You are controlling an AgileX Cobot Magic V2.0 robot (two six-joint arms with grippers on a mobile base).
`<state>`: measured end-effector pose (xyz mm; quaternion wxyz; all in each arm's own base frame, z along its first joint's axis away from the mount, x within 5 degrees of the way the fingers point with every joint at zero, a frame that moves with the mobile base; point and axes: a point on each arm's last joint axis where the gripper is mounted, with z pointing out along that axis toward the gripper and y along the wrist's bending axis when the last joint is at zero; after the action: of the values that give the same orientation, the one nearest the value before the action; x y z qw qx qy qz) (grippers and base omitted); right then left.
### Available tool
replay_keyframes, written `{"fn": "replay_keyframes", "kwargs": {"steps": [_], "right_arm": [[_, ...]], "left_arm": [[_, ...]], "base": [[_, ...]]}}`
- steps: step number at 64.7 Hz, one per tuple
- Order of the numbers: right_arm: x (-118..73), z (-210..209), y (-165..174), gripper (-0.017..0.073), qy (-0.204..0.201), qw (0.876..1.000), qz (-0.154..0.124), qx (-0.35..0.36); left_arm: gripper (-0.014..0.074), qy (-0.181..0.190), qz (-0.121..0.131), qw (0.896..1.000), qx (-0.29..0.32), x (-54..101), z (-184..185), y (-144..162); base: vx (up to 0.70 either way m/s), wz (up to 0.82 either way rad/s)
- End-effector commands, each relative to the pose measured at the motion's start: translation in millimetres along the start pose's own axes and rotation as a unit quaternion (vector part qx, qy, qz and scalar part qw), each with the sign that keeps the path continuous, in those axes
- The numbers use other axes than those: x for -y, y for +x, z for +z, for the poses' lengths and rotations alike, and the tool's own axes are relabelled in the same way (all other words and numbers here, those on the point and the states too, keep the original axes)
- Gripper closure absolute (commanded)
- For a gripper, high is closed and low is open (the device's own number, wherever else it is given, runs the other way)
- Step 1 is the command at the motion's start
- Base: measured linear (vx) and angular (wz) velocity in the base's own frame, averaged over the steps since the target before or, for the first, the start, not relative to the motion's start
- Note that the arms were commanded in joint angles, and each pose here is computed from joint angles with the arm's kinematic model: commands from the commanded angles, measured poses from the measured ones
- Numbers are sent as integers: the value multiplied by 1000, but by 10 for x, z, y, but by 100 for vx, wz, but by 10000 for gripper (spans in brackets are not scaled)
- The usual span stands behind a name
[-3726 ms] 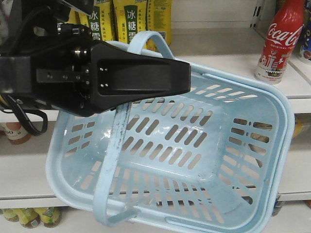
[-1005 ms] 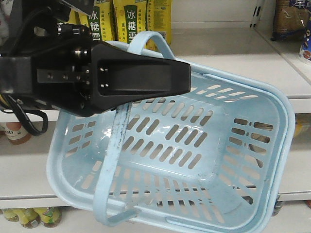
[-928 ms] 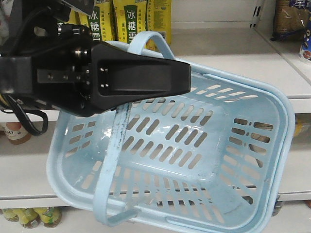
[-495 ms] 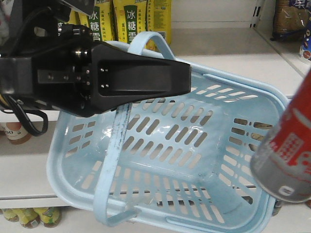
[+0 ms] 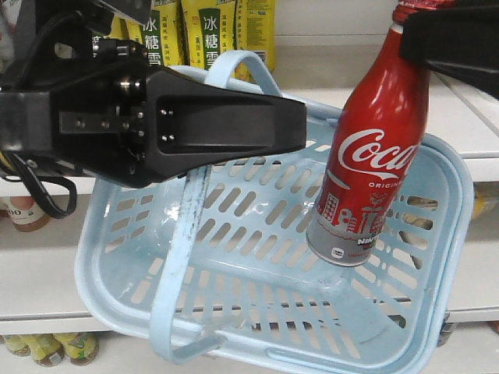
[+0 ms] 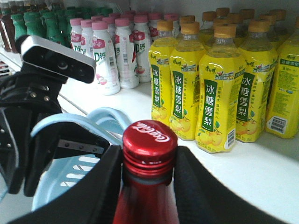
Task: Place coke in basket with both arms
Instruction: 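Lower the bottle into the basket and open the right gripper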
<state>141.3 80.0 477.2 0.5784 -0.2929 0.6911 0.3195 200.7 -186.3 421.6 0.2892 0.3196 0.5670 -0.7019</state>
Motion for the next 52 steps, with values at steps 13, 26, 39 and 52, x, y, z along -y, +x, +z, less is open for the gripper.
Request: {"fn": "replay_keyframes", "kwargs": {"steps": [13, 26, 39, 52], "right_arm": [[11, -16, -142, 133, 11, 999, -14, 47], [33, -18, -155, -1, 23, 998, -10, 54], [34, -127, -117, 188, 81, 995, -54, 25], [34, -412, 6, 575, 204, 975, -79, -48]], "left_arm": [[599, 68, 27, 997, 5, 247, -3, -62], [599, 68, 27, 997, 5, 247, -3, -62], [599, 68, 27, 997, 5, 247, -3, -62], [599, 68, 27, 997, 5, 247, -3, -62]], "base": [[0, 0], [0, 0], [0, 0], [0, 0]]}}
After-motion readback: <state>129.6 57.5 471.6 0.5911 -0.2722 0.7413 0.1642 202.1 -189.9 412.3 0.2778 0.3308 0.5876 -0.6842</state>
